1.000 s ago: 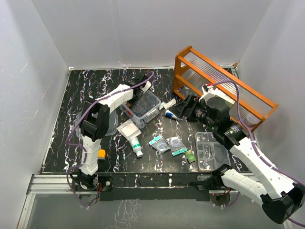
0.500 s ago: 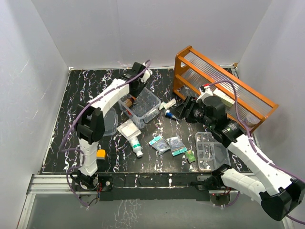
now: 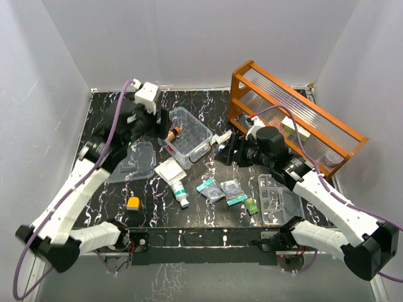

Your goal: Organize the medicine kit

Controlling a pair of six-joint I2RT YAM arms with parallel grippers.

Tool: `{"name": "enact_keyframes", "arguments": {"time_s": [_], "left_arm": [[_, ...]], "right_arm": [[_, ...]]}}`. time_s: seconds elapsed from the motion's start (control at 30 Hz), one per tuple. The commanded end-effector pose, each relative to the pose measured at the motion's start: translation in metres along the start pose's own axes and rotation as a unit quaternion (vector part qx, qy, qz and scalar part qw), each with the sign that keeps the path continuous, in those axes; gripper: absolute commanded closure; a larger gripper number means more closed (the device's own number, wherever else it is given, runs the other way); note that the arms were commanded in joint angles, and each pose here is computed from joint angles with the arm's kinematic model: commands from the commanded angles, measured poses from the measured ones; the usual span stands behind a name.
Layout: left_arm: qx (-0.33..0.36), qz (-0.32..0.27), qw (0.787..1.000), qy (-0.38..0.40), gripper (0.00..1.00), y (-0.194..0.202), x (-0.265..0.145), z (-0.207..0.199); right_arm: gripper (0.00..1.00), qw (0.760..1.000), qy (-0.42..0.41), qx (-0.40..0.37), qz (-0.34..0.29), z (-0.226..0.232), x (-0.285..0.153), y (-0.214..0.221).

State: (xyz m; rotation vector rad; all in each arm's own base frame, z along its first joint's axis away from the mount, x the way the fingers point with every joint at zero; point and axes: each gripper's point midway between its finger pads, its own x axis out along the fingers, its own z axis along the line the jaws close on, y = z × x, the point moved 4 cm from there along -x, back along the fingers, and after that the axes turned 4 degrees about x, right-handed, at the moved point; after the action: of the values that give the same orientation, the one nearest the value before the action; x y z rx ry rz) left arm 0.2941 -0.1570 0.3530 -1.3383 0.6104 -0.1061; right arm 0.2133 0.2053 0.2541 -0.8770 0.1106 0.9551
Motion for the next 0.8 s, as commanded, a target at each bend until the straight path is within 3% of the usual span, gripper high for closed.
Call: {"name": "enact_keyframes", "arguments": {"time_s": [0.0,0.4,0.77], "left_arm": [[-0.059,-0.039,0.996,0.050,0.30,0.027,-0.021,-0.020],[-0.073,-0.078,0.994,0.032,0.21,0.065,-0.044,-0.018],[-0.096,-0.092,0.991,-0.023,0.18,0.070,-0.049,-0.004]], "right_arm": [[0.30,1.000,0.009,-0.026,-0.005,-0.001,0.008,0.018],[0.22,0.998,0.031,-0.063,-0.001,0.013,0.038,0.074],[0.22,0.991,0.040,-0.113,0.066,0.024,0.096,0.140]]}}
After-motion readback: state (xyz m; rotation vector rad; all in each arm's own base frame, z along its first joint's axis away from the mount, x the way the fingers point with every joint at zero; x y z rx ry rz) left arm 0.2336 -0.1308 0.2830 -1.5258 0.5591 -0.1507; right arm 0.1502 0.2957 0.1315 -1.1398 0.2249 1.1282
